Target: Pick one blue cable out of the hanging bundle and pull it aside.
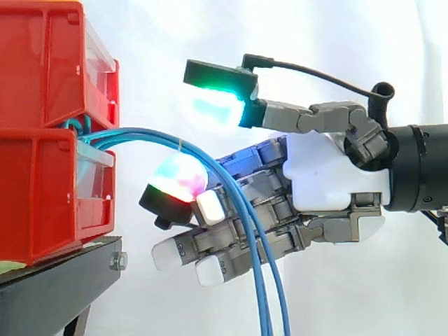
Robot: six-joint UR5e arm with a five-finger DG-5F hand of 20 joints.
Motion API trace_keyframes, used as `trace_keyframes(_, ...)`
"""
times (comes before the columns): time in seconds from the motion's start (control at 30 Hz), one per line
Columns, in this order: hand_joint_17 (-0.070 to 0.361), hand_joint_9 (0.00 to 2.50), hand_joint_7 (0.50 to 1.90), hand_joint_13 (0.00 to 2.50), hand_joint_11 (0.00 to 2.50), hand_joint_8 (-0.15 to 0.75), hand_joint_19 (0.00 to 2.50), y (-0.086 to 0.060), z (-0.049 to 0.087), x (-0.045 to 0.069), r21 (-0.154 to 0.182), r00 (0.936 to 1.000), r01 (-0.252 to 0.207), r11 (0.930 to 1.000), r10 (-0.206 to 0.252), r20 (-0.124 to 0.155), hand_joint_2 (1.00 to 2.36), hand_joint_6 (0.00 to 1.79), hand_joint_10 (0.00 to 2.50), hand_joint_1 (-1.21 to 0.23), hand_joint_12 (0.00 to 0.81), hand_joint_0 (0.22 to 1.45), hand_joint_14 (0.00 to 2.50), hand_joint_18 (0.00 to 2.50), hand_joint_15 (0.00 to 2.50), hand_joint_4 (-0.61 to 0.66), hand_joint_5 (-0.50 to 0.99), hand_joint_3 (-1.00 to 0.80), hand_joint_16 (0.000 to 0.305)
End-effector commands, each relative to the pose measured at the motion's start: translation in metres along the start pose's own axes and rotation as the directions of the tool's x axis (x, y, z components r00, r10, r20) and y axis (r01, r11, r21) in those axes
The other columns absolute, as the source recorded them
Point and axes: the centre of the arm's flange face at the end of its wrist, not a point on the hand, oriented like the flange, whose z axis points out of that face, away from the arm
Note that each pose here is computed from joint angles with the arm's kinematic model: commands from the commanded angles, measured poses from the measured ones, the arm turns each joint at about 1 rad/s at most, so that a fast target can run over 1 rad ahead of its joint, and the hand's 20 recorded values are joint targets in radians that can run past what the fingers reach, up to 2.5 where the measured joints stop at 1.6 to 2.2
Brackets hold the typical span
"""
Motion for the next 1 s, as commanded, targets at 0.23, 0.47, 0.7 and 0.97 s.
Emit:
trace_keyframes(0.23, 0.151, 0.88, 1.53, 0.65, 0.58, 0.394, 0.44, 0.0064, 0.0019, -0.0014, -0.003, 1.0000, 0.001, 1.0000, -0.001, 0.002, 1.01, 0.88, 0.01, -0.68, 0.487, 0.56, 0.01, 0.66, 0.34, 0.32, -0.12, 0.11, 0.067)
trace_keyframes(0.47, 0.140, 0.82, 1.63, 0.64, 0.60, 0.360, 0.43, 0.0067, 0.0020, -0.0039, -0.001, 1.0000, 0.003, 1.0000, -0.003, 0.005, 1.01, 0.92, 0.01, -0.80, 0.462, 0.62, 0.01, 0.64, 0.37, 0.16, -0.14, 0.20, 0.062)
trace_keyframes(0.7, 0.120, 0.74, 1.54, 0.59, 0.62, 0.307, 0.40, 0.0086, 0.0021, -0.0040, -0.004, 1.0000, 0.002, 1.0000, -0.002, 0.005, 1.01, 0.92, 0.02, -0.90, 0.411, 0.70, 0.01, 0.58, 0.37, 0.31, -0.16, -0.30, 0.053)
trace_keyframes(0.97, 0.131, 0.81, 1.45, 0.59, 0.59, 0.344, 0.49, 0.0070, -0.0003, -0.0057, 0.023, 0.9999, 0.012, 0.9997, -0.012, 0.004, 1.00, 0.89, 0.01, -0.52, 0.437, 0.50, 0.01, 0.55, 0.37, 0.32, -0.14, -0.50, 0.058)
